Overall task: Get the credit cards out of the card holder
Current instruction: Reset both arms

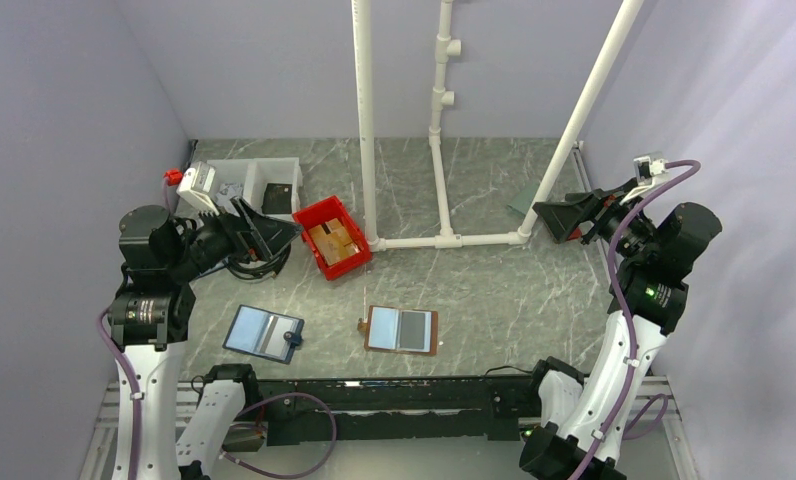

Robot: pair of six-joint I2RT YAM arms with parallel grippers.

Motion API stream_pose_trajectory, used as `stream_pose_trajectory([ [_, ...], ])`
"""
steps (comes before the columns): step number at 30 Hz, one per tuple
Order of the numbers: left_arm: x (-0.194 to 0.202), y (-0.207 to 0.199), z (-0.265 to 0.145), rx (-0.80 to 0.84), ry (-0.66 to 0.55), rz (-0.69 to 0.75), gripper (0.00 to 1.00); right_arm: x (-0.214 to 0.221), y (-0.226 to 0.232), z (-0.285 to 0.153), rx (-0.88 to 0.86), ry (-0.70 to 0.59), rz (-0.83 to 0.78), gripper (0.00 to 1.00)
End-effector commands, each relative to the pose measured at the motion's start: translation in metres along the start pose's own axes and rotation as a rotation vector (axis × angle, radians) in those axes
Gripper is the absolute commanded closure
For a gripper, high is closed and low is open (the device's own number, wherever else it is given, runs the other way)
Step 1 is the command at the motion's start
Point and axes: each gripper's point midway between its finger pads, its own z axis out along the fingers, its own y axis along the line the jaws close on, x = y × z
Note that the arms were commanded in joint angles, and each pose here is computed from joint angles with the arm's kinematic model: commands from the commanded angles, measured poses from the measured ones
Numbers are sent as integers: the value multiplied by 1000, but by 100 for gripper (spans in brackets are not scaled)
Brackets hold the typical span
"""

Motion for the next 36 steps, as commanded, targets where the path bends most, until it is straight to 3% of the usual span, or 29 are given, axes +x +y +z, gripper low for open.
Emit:
stream_pose_trajectory([
  [1, -1, -3, -1, 19, -11, 39, 1, -5, 1, -1, -2, -21, -49, 0],
  [36, 2, 0, 0, 14, -5, 38, 1, -1, -4, 0, 11, -20, -45, 0],
])
